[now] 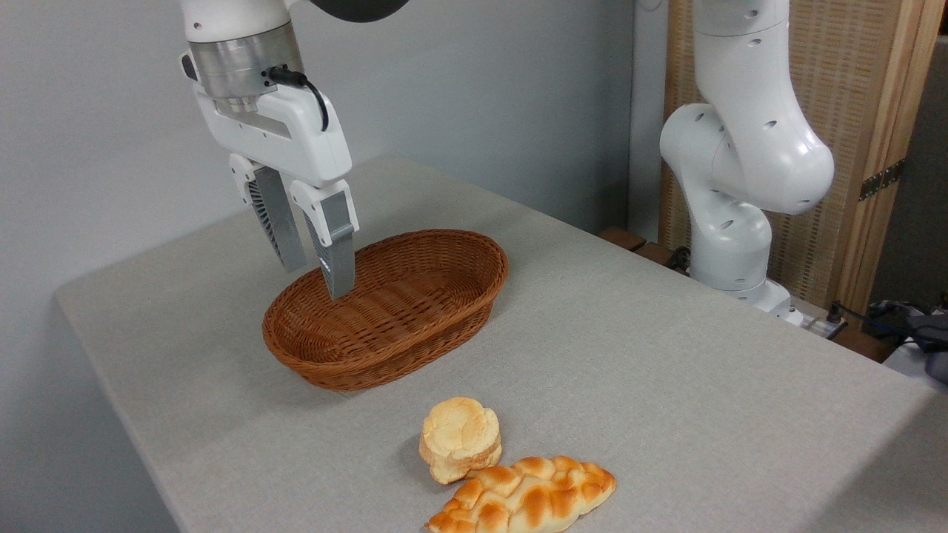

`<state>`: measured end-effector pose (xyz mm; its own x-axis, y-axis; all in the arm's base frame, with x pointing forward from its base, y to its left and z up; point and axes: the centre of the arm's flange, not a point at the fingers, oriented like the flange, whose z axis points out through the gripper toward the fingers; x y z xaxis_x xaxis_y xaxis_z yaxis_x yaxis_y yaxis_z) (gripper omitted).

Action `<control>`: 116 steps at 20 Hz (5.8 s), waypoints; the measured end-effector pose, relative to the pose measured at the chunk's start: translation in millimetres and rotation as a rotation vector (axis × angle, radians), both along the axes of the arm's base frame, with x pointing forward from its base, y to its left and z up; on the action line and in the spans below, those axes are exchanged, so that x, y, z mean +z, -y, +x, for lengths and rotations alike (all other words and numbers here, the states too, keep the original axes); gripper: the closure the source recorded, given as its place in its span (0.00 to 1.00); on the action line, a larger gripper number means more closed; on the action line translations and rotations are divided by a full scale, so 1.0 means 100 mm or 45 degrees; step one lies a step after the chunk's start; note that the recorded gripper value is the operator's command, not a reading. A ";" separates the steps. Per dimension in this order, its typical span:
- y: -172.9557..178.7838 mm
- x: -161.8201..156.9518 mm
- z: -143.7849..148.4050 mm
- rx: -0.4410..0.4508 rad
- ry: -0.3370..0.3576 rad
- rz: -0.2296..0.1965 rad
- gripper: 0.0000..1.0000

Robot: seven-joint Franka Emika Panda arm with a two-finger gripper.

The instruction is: Put bread into the basket

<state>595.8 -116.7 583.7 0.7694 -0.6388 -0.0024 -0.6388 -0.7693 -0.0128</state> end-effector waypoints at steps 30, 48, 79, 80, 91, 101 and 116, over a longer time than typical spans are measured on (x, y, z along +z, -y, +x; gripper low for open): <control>-1.58 -0.98 -0.40 -0.119 -0.011 0.013 0.00; -1.55 -1.47 -0.42 -0.176 -0.014 -0.005 0.00; -1.42 -1.41 -0.36 -0.166 0.036 -0.063 0.54; -1.42 -1.33 -0.36 -0.160 0.056 -0.075 0.52; -0.77 -0.58 -0.42 -0.154 0.242 -0.336 0.51; 0.31 -0.74 -0.57 -0.112 0.137 -0.362 0.00; 0.44 -0.88 -0.56 -0.117 0.099 -0.360 0.00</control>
<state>540.0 -160.5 495.4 0.6993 -0.6726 0.2419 -0.7112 -0.6885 0.1418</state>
